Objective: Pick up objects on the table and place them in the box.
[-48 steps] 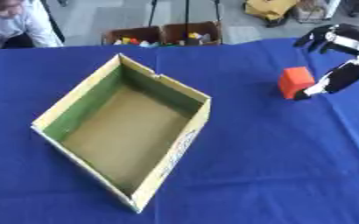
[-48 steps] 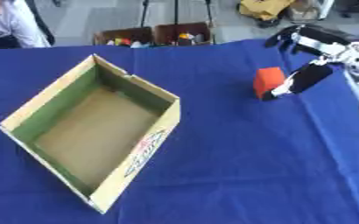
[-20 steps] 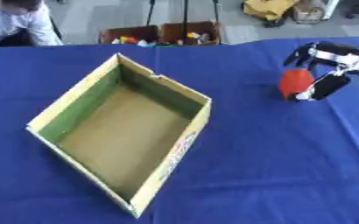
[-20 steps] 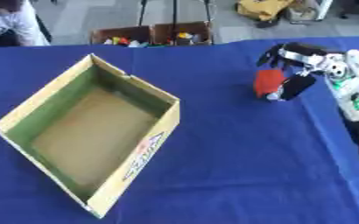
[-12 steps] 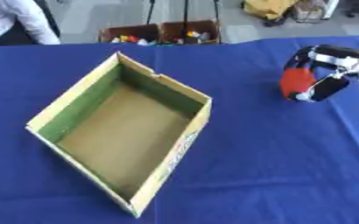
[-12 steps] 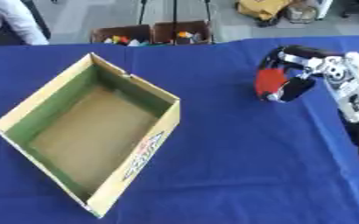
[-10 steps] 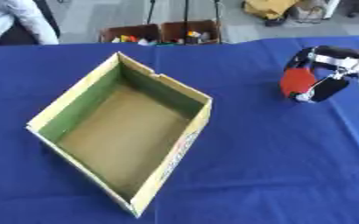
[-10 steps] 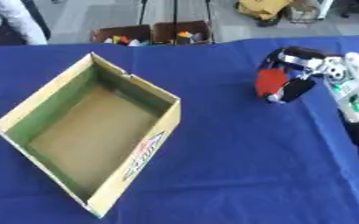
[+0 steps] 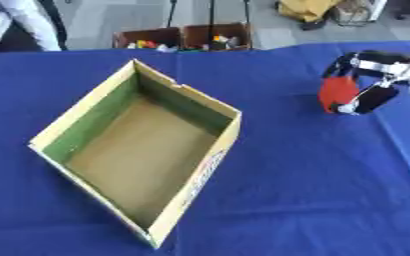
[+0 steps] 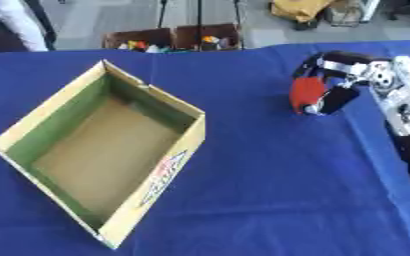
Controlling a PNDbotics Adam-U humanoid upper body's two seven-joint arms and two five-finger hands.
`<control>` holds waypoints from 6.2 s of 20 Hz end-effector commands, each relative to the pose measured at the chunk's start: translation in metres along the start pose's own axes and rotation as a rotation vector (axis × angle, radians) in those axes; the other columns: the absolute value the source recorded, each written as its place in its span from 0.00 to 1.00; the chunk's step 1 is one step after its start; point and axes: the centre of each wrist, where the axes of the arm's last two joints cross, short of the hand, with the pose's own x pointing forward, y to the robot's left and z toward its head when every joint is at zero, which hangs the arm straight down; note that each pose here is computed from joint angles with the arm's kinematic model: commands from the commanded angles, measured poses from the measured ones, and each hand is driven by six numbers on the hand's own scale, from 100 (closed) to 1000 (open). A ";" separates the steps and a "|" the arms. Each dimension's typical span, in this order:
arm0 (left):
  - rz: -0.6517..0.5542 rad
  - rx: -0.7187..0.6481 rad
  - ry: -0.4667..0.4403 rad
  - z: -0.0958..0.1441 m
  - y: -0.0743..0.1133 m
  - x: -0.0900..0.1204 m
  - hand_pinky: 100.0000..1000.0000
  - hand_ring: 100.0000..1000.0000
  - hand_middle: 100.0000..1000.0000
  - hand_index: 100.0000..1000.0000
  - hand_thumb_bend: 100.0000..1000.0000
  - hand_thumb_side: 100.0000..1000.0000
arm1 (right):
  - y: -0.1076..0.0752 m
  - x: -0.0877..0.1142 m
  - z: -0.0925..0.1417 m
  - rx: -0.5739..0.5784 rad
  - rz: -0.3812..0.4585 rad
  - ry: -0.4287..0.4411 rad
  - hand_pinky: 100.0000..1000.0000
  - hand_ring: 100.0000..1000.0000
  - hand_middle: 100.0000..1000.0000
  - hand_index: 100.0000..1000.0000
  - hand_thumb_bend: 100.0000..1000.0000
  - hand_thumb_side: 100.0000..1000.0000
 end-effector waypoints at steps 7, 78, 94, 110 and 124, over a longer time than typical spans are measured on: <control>-0.005 -0.017 -0.024 -0.006 0.000 0.004 0.47 0.59 0.76 0.87 0.00 0.70 | -0.019 -0.007 0.010 -0.019 0.035 0.031 0.69 0.82 0.83 0.84 0.15 0.07; -0.002 -0.033 0.009 -0.006 0.003 0.005 0.47 0.59 0.76 0.87 0.00 0.69 | -0.044 -0.014 0.056 -0.096 0.053 -0.016 0.65 0.83 0.82 0.87 0.79 0.22; 0.004 -0.040 0.001 -0.007 0.001 0.004 0.47 0.59 0.76 0.87 0.00 0.69 | -0.011 -0.025 0.036 -0.007 0.090 0.062 0.61 0.78 0.77 0.83 0.49 0.18; 0.005 -0.046 0.003 -0.008 0.000 0.004 0.47 0.59 0.76 0.87 0.00 0.69 | -0.004 -0.024 0.031 -0.038 0.085 0.088 0.52 0.68 0.63 0.69 0.28 0.12; 0.003 -0.050 0.008 -0.008 0.001 0.004 0.48 0.59 0.76 0.86 0.00 0.68 | -0.008 -0.023 0.033 -0.116 0.039 0.098 0.42 0.58 0.48 0.50 0.05 0.11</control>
